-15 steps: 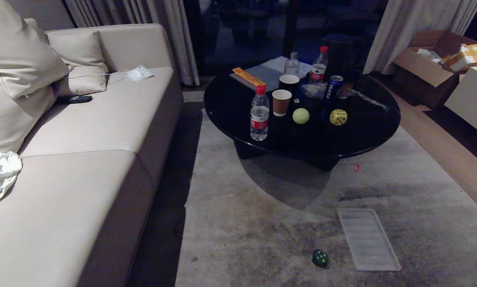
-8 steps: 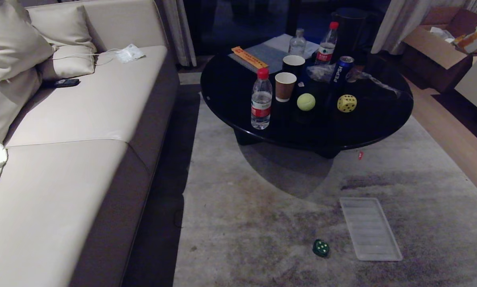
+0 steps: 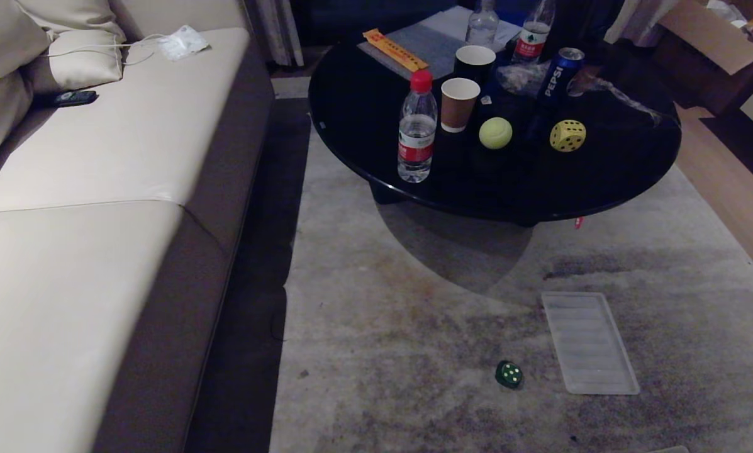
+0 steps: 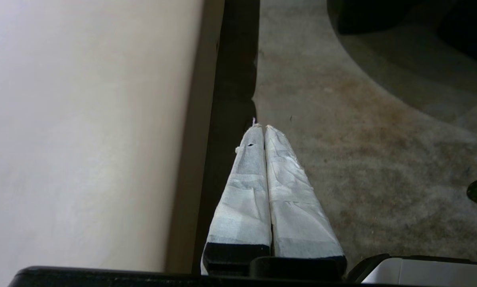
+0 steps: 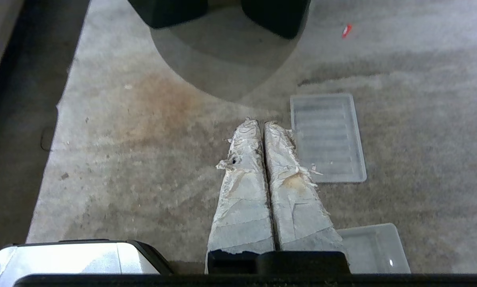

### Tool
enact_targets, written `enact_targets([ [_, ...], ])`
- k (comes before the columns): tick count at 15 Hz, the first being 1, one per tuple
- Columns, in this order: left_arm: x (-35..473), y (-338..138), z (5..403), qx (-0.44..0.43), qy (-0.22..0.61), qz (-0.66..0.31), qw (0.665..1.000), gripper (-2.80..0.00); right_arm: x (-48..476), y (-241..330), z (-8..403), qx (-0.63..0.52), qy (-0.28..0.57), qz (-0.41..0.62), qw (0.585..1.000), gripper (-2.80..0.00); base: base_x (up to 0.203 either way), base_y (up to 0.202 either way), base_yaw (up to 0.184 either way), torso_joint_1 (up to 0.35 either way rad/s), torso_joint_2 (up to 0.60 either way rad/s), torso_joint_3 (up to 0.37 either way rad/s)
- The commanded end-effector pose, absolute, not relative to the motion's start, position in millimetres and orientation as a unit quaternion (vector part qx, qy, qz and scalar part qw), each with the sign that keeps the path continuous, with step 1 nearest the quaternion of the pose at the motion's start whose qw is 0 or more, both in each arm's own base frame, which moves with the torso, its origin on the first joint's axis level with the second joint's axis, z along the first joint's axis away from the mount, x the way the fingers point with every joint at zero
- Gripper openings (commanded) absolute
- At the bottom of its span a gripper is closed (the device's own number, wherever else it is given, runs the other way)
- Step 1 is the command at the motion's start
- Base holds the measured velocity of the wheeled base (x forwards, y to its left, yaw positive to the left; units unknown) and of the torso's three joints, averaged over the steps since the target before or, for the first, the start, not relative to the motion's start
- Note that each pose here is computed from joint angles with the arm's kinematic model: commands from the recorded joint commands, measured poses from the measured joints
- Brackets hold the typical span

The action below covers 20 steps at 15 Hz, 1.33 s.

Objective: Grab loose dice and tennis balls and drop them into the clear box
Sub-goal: Find toys out of the box

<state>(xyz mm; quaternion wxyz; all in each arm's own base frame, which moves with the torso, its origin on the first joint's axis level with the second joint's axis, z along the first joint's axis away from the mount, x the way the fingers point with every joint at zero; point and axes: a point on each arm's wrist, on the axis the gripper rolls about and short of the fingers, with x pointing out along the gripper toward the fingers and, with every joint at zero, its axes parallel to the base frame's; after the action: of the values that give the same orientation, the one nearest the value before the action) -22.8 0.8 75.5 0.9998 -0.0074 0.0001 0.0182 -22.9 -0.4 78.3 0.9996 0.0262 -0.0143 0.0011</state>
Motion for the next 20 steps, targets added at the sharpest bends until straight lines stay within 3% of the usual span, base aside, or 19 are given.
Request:
enact_targets([
  [1, -22.7, 0.8, 75.5, -0.008, 0.001, 0.018, 1.0, -2.8, -22.1, -0.4, 75.8, 0.026, -0.009, 0.001, 1.0, -2.8, 0.0, 0.0, 0.0, -0.002, 0.0, -0.204],
  [20, -22.7, 0.8, 75.5, -0.008, 0.001, 0.018, 1.0, -2.8, -22.2, -0.4, 75.7, 0.026, -0.01, 0.001, 1.0, -2.8, 0.0, 0.0, 0.0, 0.002, 0.0, -0.197],
])
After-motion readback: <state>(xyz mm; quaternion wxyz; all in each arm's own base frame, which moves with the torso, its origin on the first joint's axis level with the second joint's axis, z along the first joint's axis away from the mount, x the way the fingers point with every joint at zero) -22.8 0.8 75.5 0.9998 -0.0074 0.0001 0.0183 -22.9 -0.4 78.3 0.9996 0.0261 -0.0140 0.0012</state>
